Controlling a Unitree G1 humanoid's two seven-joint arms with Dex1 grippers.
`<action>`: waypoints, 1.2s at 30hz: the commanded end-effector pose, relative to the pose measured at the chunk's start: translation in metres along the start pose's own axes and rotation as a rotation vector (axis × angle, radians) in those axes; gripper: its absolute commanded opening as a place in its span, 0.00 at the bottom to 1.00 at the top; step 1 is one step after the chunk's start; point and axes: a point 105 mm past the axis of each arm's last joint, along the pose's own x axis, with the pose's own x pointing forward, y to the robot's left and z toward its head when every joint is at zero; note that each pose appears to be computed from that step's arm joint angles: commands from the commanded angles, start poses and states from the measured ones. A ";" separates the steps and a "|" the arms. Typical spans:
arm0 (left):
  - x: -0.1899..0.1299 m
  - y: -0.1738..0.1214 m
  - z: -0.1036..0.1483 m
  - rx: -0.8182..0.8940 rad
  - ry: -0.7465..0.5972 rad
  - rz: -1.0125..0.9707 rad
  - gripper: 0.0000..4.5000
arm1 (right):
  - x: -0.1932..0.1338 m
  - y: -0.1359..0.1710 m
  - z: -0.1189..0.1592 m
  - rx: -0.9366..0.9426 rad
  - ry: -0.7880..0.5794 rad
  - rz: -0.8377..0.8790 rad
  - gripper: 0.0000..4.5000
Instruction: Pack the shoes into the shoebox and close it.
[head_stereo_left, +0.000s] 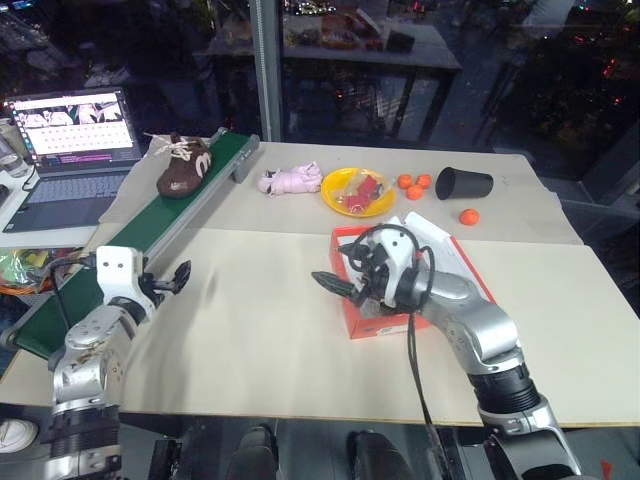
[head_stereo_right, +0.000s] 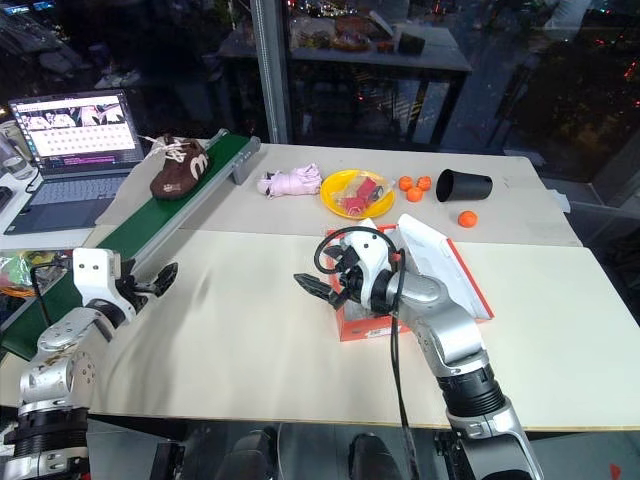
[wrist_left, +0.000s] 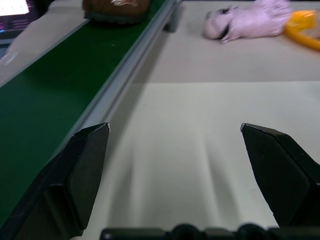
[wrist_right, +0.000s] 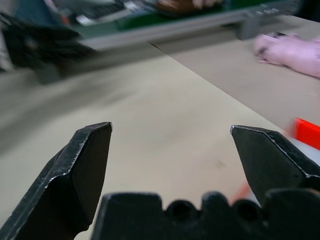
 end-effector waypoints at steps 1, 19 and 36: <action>-0.001 0.015 0.036 0.032 -0.123 0.037 1.00 | -0.004 -0.011 0.004 -0.059 -0.019 -0.064 1.00; 0.028 0.081 0.084 0.087 -0.129 0.105 1.00 | -0.004 -0.015 -0.001 -0.066 -0.008 -0.088 1.00; 0.031 0.093 0.032 -0.049 0.069 0.063 0.45 | -0.014 -0.017 0.004 -0.089 -0.001 -0.106 1.00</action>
